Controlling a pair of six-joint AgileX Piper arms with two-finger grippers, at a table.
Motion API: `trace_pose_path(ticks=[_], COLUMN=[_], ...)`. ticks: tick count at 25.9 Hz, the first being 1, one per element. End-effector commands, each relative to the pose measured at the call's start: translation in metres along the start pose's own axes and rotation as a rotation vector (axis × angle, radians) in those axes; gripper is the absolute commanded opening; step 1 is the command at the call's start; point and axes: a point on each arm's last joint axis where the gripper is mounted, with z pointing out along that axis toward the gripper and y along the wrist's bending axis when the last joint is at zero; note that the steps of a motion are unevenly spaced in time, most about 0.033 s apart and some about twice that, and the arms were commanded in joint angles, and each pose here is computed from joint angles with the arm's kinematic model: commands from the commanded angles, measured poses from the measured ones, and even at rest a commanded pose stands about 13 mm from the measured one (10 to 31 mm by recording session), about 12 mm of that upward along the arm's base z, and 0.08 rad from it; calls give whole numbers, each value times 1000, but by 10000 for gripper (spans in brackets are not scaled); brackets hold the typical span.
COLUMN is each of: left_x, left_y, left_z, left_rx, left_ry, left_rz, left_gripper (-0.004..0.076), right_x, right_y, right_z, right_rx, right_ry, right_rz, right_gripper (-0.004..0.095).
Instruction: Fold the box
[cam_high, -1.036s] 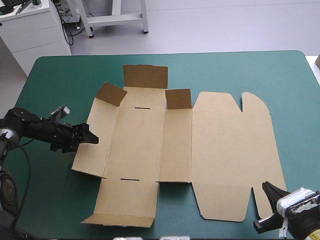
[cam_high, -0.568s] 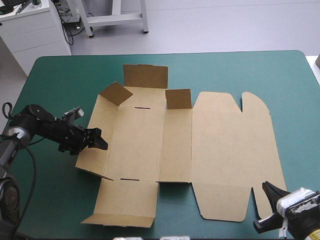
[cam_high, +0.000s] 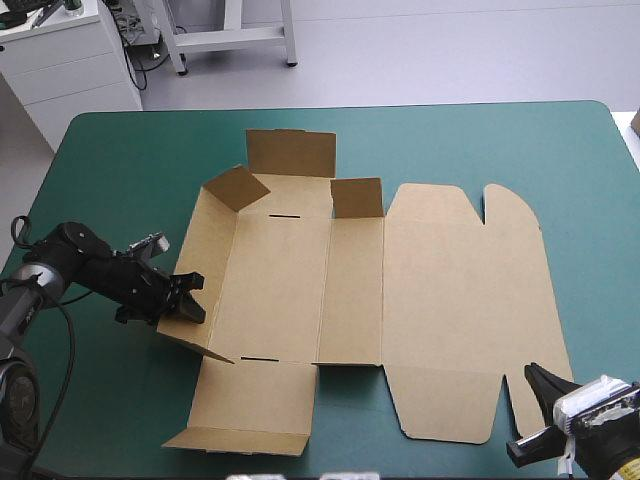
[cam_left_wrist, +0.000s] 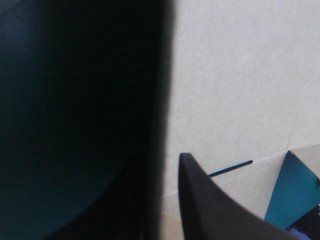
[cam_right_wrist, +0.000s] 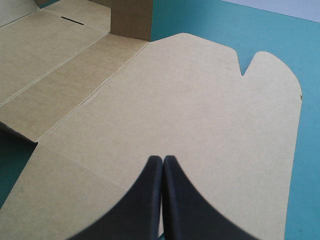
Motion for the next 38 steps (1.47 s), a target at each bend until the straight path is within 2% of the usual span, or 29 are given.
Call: trace_pose_path(ticks=[1, 8, 13, 24, 28, 33, 38], left_x=[9, -4, -23, -40, -50, -69, -80], left_y=[-16, -25, -56, -127, -138, -142, -159], left_z=[-11, -30, -59, -62, -56, -45, -32], left_rx=[73, 23, -275, -678, -791, -1024, -1166], left_ry=[44, -19, -84, -143, -139, -132, -210], left_rz=[50, 91, 246, 642, 730, 836, 1005], left_gripper=[-27, -32, -32, -32, -32, -32, -32], right_x=[-14, -14, -14, -14, -14, -14, -14], right_y=[-2, -2, -2, -2, -2, -2, -2], right_z=[-3, -3, -3, -3, -2, -2, -2], right_rx=[15, 15, 15, 16, 16, 16, 16], right_ry=[-89, -89, -89, -92, -92, -92, -92], right_rz=[-7, -7, -7, -7, -7, -7, -7], right_gripper=[-24, -23, -23, -23, -23, -23, -23])
